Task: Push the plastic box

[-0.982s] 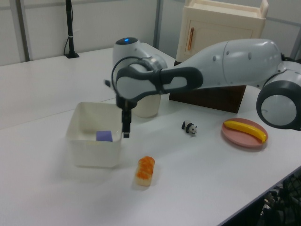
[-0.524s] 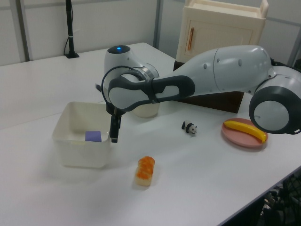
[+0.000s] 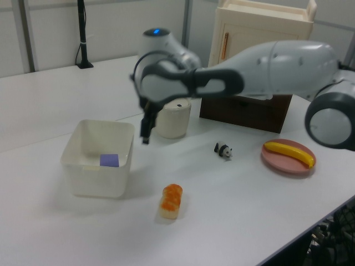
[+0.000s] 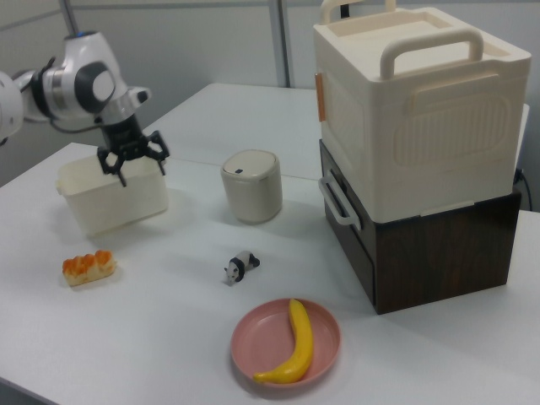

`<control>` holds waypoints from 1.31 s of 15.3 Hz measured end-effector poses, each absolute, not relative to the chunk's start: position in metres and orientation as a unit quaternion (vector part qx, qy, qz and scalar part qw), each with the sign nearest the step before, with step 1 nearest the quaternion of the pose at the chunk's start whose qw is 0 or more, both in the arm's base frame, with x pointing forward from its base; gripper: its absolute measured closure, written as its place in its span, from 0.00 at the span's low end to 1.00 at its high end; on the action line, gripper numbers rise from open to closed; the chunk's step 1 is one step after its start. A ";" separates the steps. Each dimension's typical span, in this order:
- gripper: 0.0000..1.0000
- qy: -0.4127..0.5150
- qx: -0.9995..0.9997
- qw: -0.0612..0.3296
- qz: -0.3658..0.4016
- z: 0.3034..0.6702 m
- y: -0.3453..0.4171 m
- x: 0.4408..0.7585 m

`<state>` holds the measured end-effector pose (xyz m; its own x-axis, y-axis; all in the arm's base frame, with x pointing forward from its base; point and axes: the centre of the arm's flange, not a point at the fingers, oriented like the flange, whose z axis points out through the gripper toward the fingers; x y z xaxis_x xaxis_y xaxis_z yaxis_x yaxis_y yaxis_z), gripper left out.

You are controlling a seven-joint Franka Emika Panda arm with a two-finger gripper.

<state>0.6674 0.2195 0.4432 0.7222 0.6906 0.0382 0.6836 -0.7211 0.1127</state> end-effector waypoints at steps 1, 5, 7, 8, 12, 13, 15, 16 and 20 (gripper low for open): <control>0.00 0.321 0.946 0.043 0.029 0.465 0.187 0.666; 0.00 0.145 0.989 0.035 -0.004 0.513 0.102 0.652; 0.00 0.074 0.997 0.035 -0.006 0.533 0.070 0.645; 0.00 0.048 0.998 0.035 -0.003 0.541 0.058 0.643; 0.00 -0.009 0.999 0.034 0.001 0.548 0.016 0.642; 0.00 -0.019 0.999 0.028 0.000 0.547 0.005 0.642; 0.00 -0.037 0.999 0.014 -0.001 0.548 -0.012 0.642; 0.00 -0.042 0.999 0.010 0.001 0.549 -0.018 0.642; 0.00 -0.049 0.999 0.006 0.008 0.559 -0.023 0.639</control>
